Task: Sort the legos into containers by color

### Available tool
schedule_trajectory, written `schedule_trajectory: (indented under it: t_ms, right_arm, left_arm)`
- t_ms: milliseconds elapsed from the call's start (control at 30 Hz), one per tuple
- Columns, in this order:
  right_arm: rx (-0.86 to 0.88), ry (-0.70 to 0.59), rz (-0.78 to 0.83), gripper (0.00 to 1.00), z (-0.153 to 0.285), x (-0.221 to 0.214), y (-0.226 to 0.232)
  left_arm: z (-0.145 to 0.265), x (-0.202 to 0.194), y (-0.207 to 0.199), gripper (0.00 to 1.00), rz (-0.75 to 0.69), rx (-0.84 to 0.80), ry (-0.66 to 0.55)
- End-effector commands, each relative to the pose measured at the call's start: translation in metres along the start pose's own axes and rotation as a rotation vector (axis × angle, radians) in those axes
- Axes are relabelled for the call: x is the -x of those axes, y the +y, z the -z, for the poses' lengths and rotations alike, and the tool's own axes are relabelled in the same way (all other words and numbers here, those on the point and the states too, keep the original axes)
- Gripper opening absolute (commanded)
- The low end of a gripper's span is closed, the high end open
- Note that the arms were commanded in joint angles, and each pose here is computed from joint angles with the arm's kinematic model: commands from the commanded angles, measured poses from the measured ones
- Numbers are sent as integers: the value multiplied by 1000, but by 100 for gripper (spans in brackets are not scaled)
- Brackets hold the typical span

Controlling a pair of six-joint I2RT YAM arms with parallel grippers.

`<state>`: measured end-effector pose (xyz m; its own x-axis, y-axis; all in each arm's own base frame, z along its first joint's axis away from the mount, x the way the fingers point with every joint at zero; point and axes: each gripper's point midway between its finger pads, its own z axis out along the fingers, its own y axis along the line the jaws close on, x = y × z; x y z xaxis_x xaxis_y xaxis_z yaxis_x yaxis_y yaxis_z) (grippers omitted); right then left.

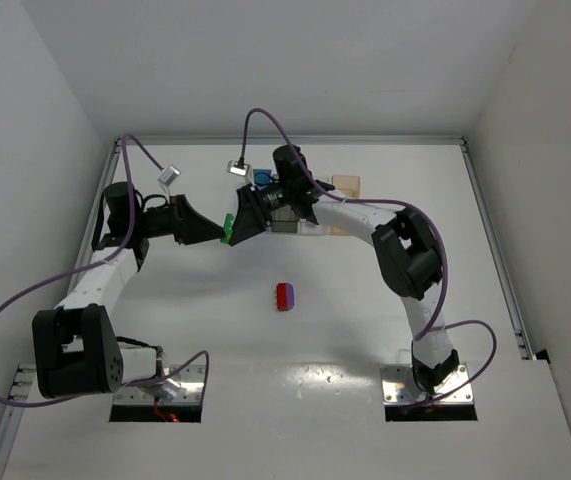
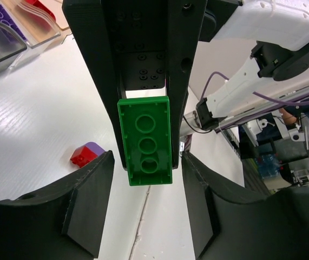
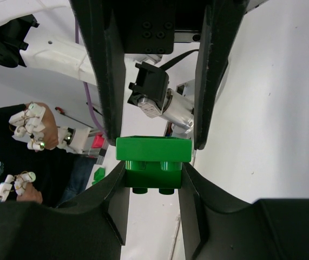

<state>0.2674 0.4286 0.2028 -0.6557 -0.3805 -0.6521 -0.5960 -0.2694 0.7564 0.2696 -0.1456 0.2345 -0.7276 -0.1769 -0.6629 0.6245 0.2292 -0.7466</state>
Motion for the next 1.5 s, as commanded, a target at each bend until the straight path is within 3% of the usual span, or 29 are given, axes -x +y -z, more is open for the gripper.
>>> schedule_trajectory:
  t_ms: [0,833,967,1133,1267,1467]
  right_arm:
    - [29,-1,100,8,3,13,16]
    - [37,3,119,8,-2,18,18]
    - [36,4,110,8,-2,16,14]
    - [36,4,110,8,-2,16,14]
    - [36,4,110,8,-2,16,14]
    - [26,2,89,8,-2,10,10]
  left_arm:
    - [3,2,-7,60,-73,-18,-4]
    - [2,-1,-2,59,-55,-17,-1]
    - [2,-1,-2,52,-55,-17,-1]
    - [2,-1,-2,51,-55,-17,-1]
    - [0,-1,-3,40,-64,-24,4]
    - [1,2,-7,7,-88,-13,-7]
